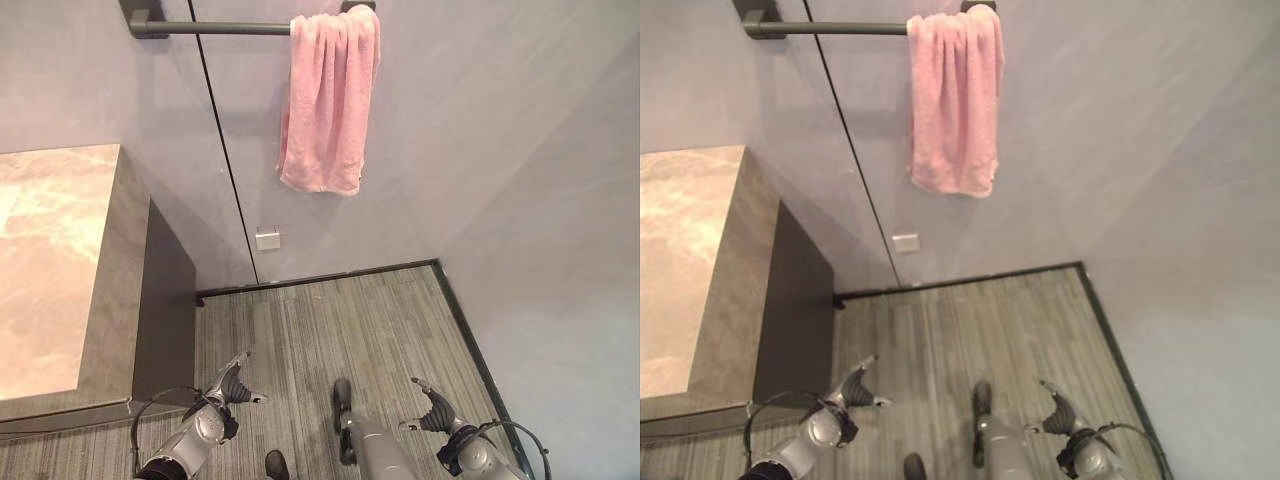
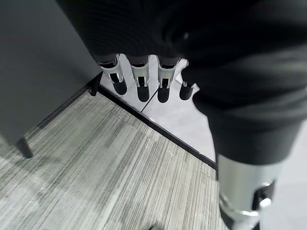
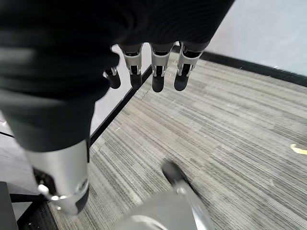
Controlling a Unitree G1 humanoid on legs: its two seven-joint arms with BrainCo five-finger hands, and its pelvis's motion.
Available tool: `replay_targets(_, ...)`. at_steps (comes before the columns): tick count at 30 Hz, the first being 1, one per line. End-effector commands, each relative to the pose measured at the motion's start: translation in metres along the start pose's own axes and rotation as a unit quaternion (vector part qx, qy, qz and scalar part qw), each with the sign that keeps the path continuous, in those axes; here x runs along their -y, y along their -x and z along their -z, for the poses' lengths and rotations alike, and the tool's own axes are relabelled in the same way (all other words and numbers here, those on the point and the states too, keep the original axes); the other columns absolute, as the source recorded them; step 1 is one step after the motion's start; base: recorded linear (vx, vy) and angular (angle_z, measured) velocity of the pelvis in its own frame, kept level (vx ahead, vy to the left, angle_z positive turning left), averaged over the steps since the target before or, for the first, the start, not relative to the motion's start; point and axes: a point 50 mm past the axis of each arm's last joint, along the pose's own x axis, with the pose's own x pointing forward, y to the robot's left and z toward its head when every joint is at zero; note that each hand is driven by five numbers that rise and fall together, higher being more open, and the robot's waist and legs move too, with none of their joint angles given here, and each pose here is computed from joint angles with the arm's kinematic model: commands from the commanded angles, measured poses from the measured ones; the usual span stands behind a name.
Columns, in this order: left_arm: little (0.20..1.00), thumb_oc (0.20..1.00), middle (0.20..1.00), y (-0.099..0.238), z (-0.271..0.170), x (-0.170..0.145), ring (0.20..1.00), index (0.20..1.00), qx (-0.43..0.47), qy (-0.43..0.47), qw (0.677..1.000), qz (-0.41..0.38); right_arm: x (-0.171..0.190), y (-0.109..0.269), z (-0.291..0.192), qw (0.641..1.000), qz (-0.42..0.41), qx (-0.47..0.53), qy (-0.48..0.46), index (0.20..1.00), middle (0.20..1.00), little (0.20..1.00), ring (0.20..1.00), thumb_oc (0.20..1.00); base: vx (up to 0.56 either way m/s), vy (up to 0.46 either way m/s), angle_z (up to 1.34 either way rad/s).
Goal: Put brush and paste in cup on sink, flatten towel.
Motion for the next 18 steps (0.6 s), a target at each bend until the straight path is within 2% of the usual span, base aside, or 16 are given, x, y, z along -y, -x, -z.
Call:
replay_targets(1,1.000,1.000,1.000,-0.005,-0.018,-0.013,1.000,1.000,0.048,-0.001,0.999,-0.019,0.010,-0.001,-0.006,1.000,0.017,0.020,0.000,1.000,1.000,1.000,1.000,1.000,0.29,-0.110,0.66)
replay_targets(5,1.000,1.000,1.000,-0.005,-0.019,-0.003,1.000,1.000,0.043,0.003,0.999,-0.009,0.011,0.002,0.002,1.000,0.014,0.010,0.007,1.000,1.000,1.000,1.000,1.000,0.35,-0.165,0.73)
replay_targets(13,1.000,1.000,1.000,-0.013,-0.041,-0.002,1.000,1.000,0.076,-0.005,0.997,-0.002,0.033,0.003,0.005,0.999,0.044,0.014,0.029,1.000,1.000,1.000,1.000,1.000,0.18,-0.165,0.02)
replay_targets(18,1.000,1.000,1.000,-0.019,-0.059,-0.003,1.000,1.000,0.103,-0.018,0.994,-0.009,0.036,0.003,0.010,0.998,0.054,0.003,0.044,1.000,1.000,1.000,1.000,1.000,0.15,0.033,0.24)
